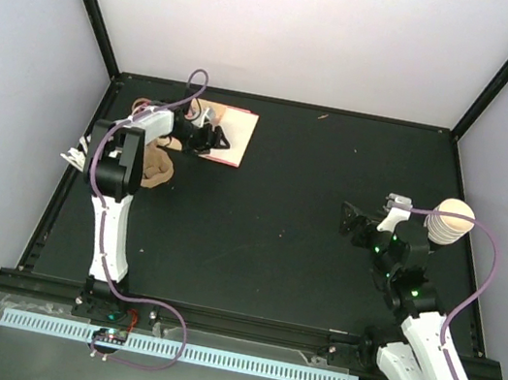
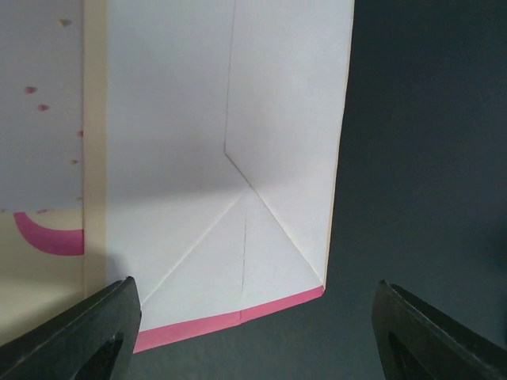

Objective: Pack the takeout coffee

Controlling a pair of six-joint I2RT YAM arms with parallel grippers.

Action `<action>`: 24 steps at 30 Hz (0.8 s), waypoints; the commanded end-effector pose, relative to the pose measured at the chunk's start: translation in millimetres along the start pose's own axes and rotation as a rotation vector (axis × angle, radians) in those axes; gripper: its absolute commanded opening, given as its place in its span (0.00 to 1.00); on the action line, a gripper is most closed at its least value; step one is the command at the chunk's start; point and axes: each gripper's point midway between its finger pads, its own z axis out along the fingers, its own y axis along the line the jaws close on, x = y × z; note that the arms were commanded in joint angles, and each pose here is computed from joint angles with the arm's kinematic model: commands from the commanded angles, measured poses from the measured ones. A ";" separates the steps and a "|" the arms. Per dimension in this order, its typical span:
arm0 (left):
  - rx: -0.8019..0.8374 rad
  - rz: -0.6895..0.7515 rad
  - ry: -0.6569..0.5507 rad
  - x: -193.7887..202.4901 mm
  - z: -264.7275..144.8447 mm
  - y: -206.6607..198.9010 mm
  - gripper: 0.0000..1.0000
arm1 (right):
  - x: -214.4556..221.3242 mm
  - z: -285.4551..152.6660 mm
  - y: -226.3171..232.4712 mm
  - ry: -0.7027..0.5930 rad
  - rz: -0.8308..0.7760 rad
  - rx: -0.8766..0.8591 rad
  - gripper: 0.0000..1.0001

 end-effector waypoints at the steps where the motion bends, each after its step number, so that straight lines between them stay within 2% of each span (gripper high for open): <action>1: 0.012 -0.059 0.103 59.0 14.5 -7.0 0.83 | 0.1 -1.4 0.7 -0.013 -0.013 -0.008 1.00; 10: 0.002 0.011 0.178 136.8 22.3 -45.8 0.82 | 1.5 0.3 3.0 -0.005 -0.013 -0.021 1.00; 20: 0.014 0.160 0.179 198.7 -11.8 -103.5 0.81 | 8.8 4.6 6.2 0.044 0.020 -0.041 1.00; 24: 0.050 0.216 0.169 208.6 -25.6 -127.4 0.82 | 18.8 11.4 14.4 0.092 0.065 -0.095 1.00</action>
